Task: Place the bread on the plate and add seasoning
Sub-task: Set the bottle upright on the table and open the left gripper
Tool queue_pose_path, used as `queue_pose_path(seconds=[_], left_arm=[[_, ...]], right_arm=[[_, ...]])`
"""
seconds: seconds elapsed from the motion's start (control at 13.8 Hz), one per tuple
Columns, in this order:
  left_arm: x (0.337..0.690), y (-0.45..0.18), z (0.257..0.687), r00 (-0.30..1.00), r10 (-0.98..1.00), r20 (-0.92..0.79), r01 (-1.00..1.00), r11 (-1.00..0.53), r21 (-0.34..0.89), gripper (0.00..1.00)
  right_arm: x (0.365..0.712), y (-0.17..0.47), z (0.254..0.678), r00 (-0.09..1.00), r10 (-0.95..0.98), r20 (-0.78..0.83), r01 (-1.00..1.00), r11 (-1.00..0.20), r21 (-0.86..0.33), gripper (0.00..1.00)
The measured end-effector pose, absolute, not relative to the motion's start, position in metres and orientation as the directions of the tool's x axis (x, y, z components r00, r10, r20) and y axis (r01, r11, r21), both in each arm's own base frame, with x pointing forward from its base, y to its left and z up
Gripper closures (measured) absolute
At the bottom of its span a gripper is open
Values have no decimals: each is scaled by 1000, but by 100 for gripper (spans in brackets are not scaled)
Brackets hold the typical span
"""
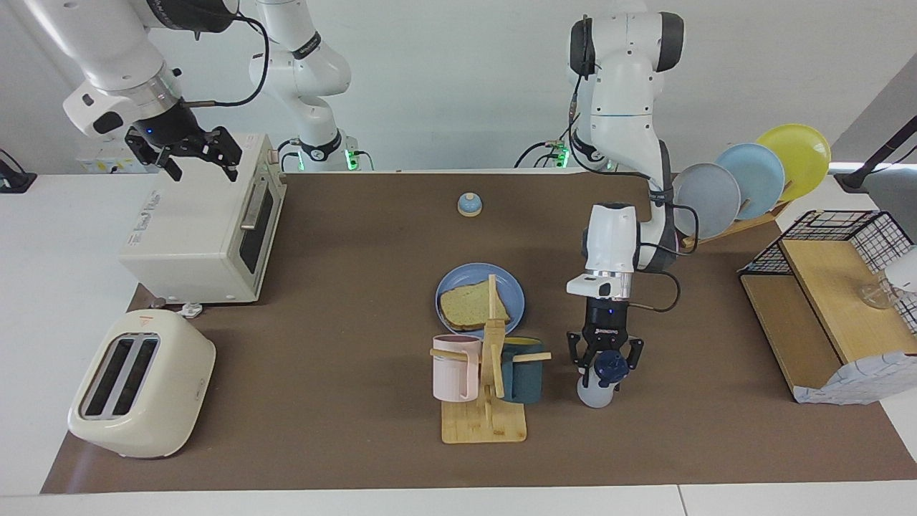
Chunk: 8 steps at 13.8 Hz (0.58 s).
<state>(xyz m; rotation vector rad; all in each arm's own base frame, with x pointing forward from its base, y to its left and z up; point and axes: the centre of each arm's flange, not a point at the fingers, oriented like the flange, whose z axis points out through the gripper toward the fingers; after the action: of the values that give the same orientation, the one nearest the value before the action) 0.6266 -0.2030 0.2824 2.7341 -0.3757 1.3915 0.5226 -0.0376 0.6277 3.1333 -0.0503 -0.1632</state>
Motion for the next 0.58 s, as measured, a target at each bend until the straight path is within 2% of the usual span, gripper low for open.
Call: queue_pose_path(seconds=[0.14, 0.22, 0.58], left_arm=[[627, -202, 282, 567, -192, 801, -237, -969, -65, 6], [627, -202, 281, 568, -192, 801, -236, -970, -65, 0], [625, -199, 277, 575, -193, 795, -234, -970, -66, 0]], right_arm=[[523, -38, 628, 994, -32, -104, -32, -999, 5, 0], [523, -38, 628, 994, -32, -104, -32, -999, 5, 0], [523, -38, 628, 994, -32, -104, -32, -999, 5, 0]])
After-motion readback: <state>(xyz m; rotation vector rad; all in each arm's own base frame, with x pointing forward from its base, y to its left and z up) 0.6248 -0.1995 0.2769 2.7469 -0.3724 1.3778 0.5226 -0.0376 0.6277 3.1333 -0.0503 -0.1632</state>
